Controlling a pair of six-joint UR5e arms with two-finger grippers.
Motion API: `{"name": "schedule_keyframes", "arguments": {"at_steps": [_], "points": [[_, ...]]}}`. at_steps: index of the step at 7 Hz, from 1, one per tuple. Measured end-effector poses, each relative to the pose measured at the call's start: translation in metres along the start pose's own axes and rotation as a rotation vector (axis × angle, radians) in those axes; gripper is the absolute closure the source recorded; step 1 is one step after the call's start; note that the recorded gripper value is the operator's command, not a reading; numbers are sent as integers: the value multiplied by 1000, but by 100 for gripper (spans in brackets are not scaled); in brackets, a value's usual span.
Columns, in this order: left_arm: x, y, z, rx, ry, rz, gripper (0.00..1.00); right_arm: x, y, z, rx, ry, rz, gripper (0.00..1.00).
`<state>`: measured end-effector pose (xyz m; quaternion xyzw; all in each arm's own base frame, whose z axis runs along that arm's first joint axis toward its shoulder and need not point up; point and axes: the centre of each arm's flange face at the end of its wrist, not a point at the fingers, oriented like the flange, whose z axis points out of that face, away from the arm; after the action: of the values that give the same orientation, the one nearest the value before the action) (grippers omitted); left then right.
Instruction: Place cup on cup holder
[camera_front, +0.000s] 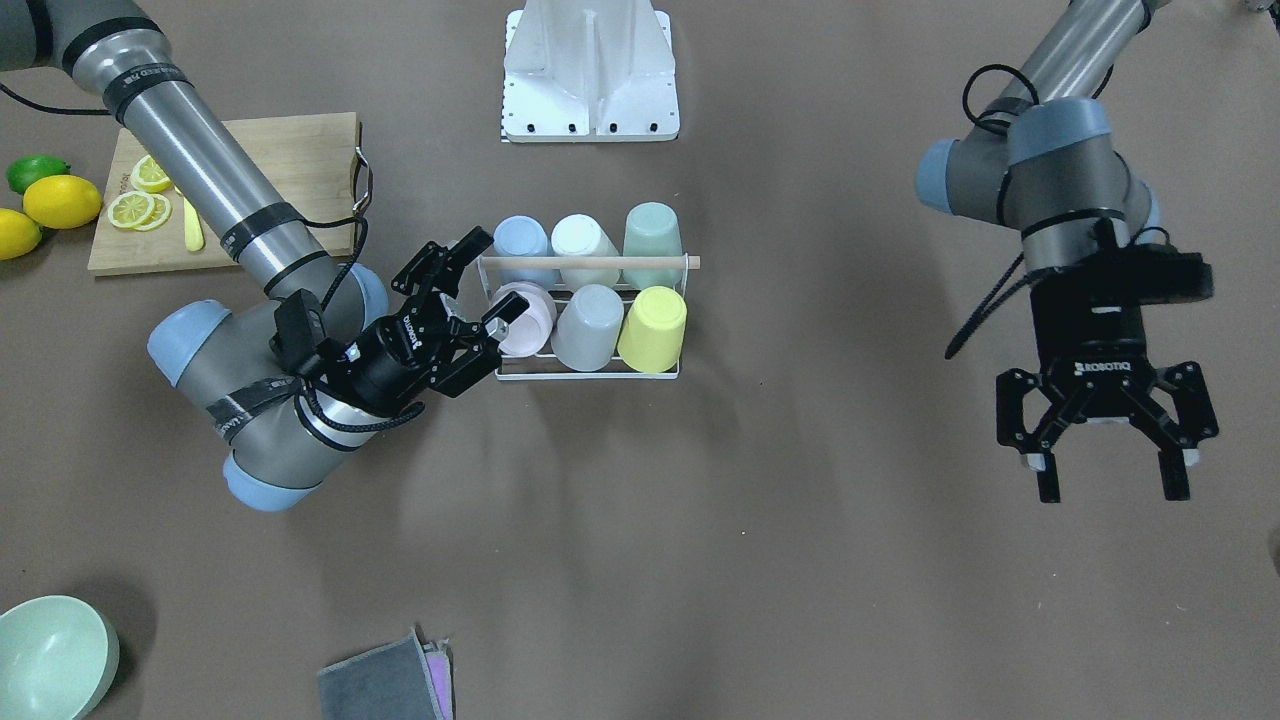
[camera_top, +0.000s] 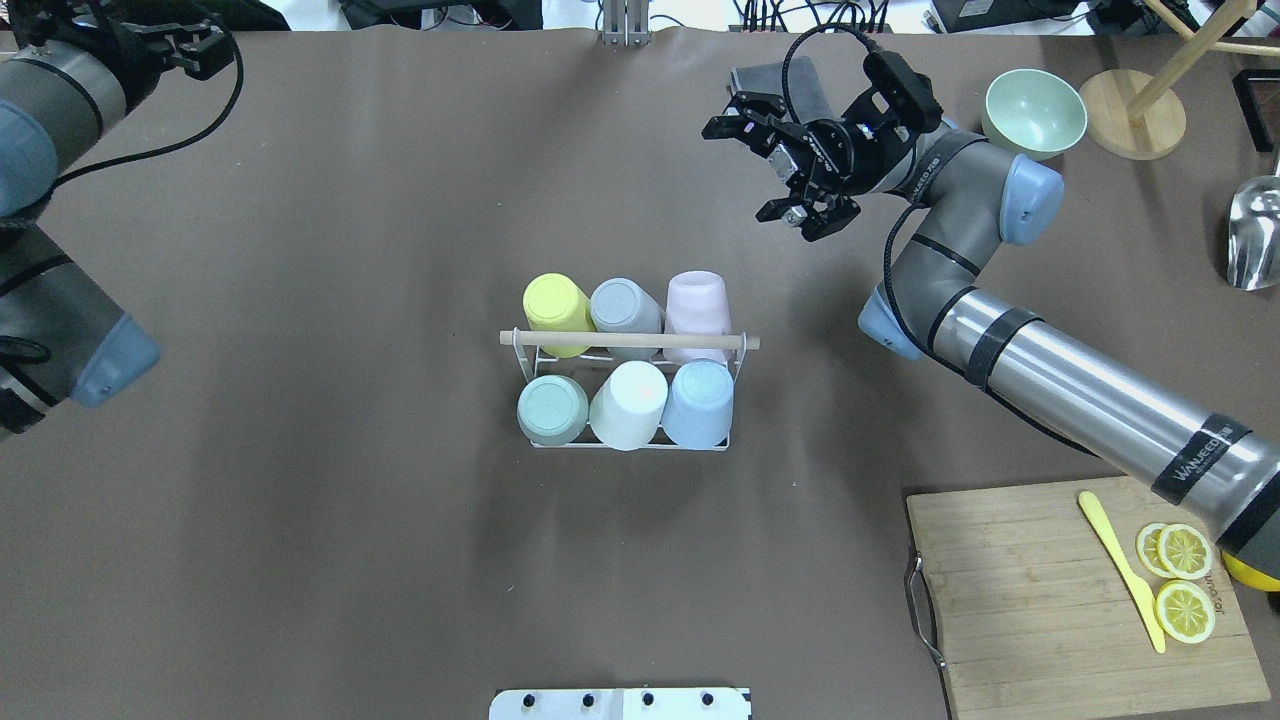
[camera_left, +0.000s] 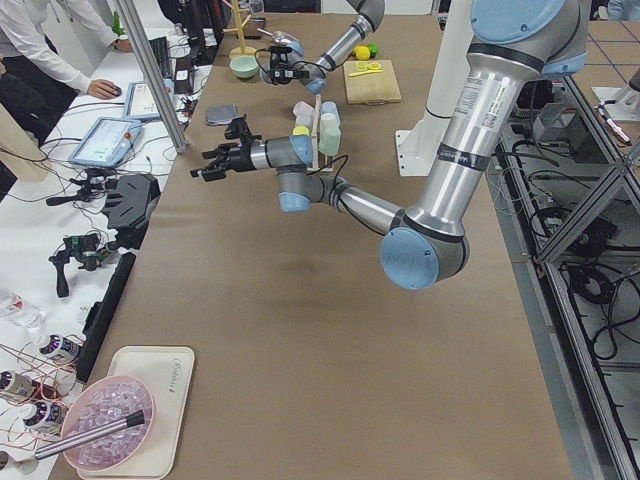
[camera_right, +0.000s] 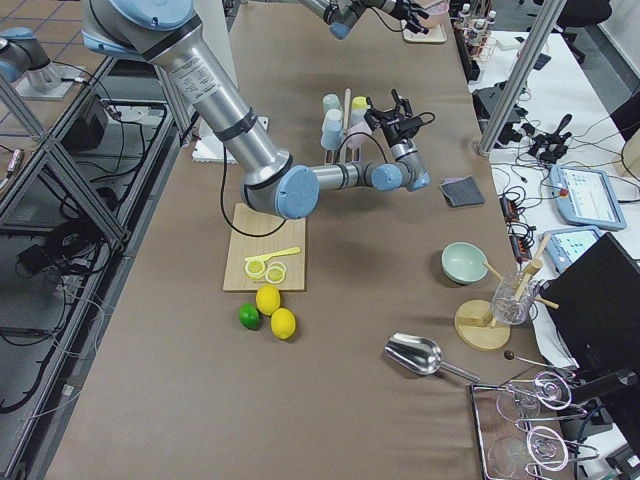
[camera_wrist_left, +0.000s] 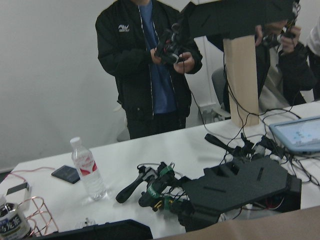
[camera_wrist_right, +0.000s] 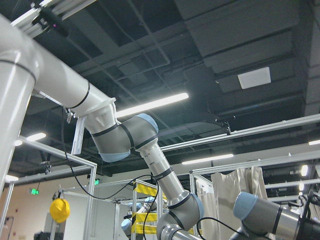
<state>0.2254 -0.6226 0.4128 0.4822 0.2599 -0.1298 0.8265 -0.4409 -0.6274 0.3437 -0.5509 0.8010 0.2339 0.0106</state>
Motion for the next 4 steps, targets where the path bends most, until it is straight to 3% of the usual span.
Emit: {"name": "schedule_keyframes", "arguments": {"at_steps": [2, 4], "points": [[-48, 12, 19, -294, -74, -9, 3, 2, -43, -48, -4, 119, 381, 3], [-102, 32, 19, -531, -44, -63, 3, 10, -87, -69, 25, 246, 777, 3]]}}
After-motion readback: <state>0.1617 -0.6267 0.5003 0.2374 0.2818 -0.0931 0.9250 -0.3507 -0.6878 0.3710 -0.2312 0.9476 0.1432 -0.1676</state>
